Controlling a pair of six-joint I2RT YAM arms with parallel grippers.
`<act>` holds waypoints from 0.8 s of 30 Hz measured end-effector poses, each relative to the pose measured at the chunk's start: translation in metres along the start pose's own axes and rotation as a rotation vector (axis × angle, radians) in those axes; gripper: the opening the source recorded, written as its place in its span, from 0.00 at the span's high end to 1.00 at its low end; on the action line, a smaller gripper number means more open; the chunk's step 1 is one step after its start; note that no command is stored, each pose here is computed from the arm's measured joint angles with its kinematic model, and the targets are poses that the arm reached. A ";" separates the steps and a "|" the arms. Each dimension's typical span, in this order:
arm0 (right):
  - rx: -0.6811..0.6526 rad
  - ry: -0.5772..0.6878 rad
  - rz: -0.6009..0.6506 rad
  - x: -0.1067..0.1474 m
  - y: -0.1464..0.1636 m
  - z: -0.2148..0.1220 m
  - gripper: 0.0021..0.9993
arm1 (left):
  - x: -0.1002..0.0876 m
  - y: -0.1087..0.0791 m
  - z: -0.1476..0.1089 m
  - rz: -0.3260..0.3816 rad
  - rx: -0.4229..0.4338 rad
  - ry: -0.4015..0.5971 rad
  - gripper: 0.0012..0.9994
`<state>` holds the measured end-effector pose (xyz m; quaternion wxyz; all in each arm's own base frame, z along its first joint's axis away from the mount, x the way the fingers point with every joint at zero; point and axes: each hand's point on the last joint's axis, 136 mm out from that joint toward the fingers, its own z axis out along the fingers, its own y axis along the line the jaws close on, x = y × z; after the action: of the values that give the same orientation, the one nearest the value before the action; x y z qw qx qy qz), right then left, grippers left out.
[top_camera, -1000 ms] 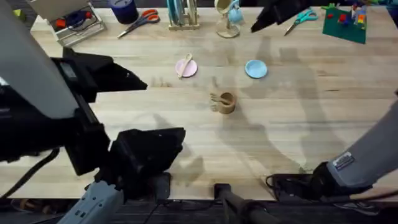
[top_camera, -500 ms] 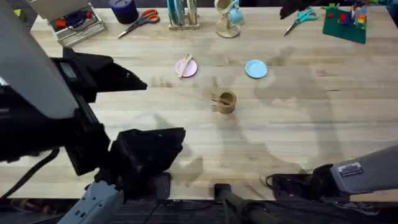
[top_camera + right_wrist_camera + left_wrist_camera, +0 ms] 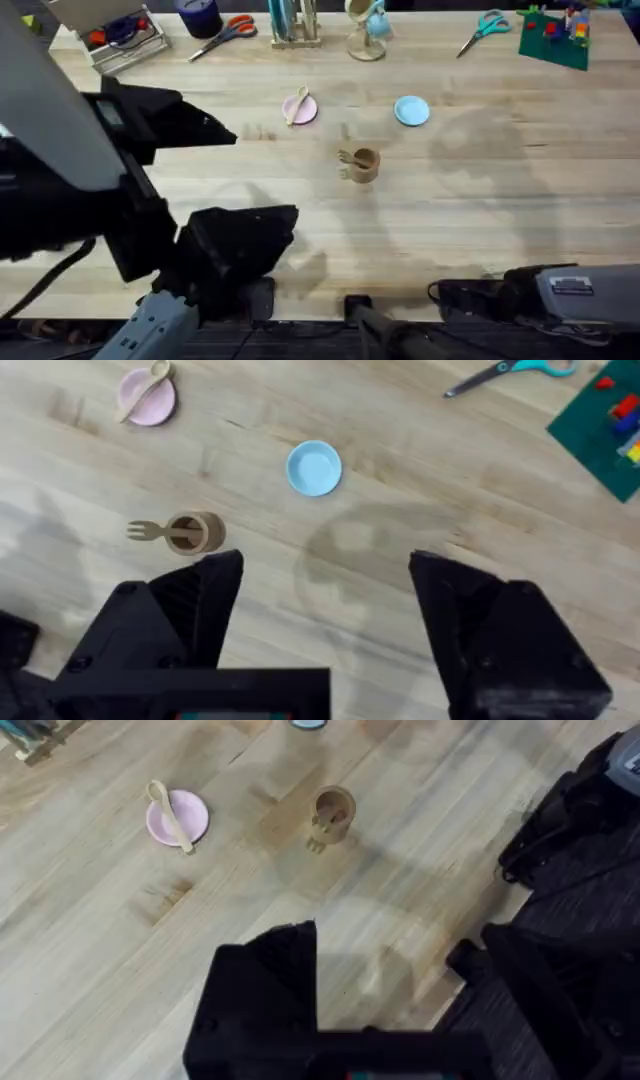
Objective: Pick up a utensil and set it on the pink plate, then put the other utensil in the container.
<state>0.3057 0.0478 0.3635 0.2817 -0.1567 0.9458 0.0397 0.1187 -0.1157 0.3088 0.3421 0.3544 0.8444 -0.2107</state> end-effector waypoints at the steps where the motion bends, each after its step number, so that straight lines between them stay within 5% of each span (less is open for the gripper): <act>1: 0.007 -0.007 0.002 0.001 0.000 -0.003 0.00 | 0.000 0.000 0.000 0.000 0.000 0.000 0.01; 24: 0.029 -0.009 0.015 0.003 -0.003 -0.007 0.00 | 0.000 0.000 0.000 0.000 -0.001 0.000 0.01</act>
<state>0.3008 0.0427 0.3679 0.2878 -0.1450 0.9462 0.0286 0.1188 -0.1157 0.3088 0.3423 0.3544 0.8444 -0.2103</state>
